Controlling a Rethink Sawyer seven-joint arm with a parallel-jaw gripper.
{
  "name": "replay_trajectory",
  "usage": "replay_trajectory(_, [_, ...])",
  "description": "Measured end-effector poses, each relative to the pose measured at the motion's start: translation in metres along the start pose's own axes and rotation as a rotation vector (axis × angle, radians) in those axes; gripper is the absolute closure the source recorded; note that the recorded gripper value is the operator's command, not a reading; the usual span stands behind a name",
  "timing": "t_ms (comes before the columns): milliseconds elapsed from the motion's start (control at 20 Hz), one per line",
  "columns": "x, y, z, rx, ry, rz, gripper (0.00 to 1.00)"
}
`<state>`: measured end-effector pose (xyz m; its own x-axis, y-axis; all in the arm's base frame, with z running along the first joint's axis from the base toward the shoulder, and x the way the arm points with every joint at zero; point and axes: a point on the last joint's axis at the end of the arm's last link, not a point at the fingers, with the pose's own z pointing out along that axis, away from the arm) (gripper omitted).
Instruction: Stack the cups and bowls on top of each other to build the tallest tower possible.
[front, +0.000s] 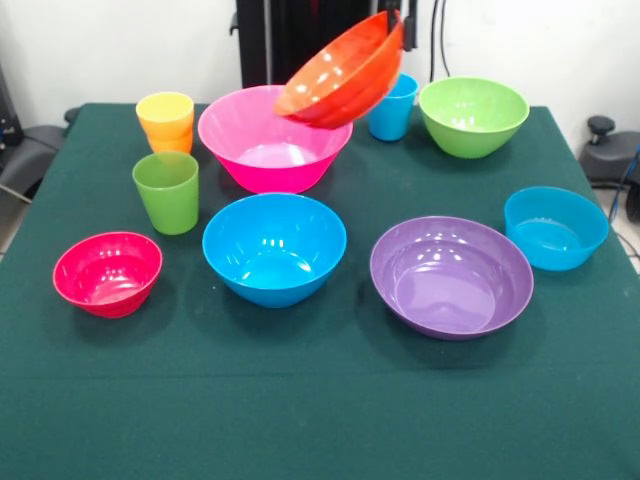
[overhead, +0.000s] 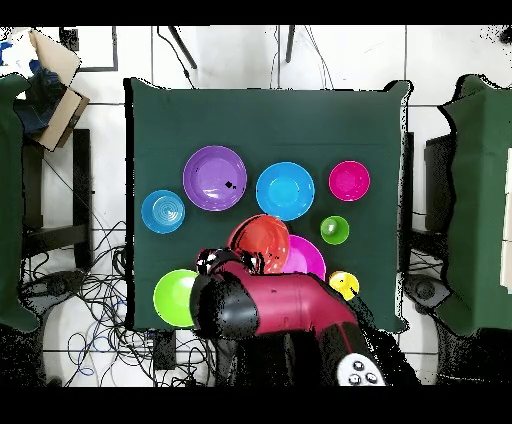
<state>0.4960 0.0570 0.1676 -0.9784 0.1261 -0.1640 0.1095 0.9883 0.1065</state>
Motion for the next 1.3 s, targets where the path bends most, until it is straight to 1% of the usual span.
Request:
replay_trajectory(200, [-0.004, -0.021, -0.012, 0.003, -0.005, 0.028, 1.00])
replay_trajectory(250, [-0.005, -0.030, -0.018, 0.006, -0.008, 0.042, 1.00])
replay_trajectory(400, [-0.009, -0.051, -0.033, 0.021, -0.020, 0.070, 1.00])
replay_trajectory(600, [-0.014, -0.074, -0.052, 0.054, -0.027, 0.092, 1.00])
replay_trajectory(650, [-0.015, -0.080, -0.058, 0.063, -0.028, 0.096, 0.00])
replay_trajectory(750, [-0.019, -0.084, -0.064, 0.074, -0.037, 0.090, 0.00])
replay_trajectory(900, [-0.020, -0.080, -0.066, 0.073, -0.043, 0.074, 0.00])
replay_trajectory(1100, [-0.022, -0.066, -0.065, 0.062, -0.046, 0.033, 0.00])
replay_trajectory(1300, [-0.023, -0.058, -0.065, 0.056, -0.047, 0.013, 0.00])
